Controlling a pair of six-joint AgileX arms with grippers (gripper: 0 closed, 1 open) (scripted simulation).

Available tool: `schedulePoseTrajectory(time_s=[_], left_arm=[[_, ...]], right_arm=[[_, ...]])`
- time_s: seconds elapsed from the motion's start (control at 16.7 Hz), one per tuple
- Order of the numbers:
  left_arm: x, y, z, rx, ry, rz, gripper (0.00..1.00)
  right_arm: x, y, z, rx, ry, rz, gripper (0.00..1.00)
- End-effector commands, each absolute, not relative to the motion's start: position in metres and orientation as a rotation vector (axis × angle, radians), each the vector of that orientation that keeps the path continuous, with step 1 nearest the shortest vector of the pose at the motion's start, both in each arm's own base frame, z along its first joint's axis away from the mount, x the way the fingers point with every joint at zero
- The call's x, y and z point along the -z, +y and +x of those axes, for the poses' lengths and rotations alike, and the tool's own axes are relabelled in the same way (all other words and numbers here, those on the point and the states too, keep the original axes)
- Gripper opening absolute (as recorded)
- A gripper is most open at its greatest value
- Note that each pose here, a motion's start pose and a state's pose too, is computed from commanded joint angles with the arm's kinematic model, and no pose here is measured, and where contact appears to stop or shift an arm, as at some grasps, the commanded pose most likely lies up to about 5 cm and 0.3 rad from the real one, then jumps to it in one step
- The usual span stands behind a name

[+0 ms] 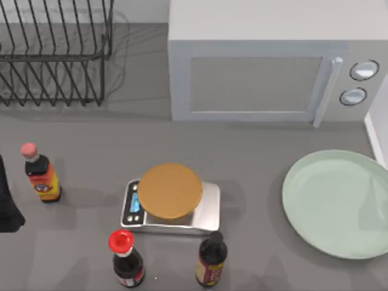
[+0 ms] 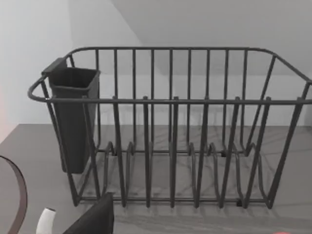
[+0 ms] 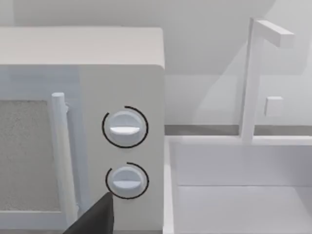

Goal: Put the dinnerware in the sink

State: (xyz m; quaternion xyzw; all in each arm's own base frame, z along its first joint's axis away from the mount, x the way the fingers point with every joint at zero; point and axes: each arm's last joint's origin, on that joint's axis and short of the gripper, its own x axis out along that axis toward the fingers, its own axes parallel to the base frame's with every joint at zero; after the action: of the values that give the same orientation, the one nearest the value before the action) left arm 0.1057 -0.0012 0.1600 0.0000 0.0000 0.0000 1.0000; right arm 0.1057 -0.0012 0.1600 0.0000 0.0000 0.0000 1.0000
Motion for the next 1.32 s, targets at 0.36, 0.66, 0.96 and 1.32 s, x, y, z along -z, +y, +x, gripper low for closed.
schedulePoseTrajectory(time_s=[0.36, 0.66, 0.96, 1.32], left_arm=[[-0.160, -0.001, 0.106, 0.000, 0.000, 0.000, 1.00], [-0.160, -0.001, 0.106, 0.000, 0.000, 0.000, 1.00], [-0.160, -0.001, 0.106, 0.000, 0.000, 0.000, 1.00], [-0.160, -0.001, 0.106, 0.000, 0.000, 0.000, 1.00]], right_arm=[[-0.165, 0.000, 0.106, -0.012, 0.025, 0.012, 1.00], [-0.205, 0.011, 0.116, -0.087, 0.241, 0.089, 1.00], [-0.247, 0.039, 0.164, -0.150, 0.653, 0.156, 1.00], [-0.247, 0.108, 0.249, -0.120, 1.177, 0.131, 1.00]])
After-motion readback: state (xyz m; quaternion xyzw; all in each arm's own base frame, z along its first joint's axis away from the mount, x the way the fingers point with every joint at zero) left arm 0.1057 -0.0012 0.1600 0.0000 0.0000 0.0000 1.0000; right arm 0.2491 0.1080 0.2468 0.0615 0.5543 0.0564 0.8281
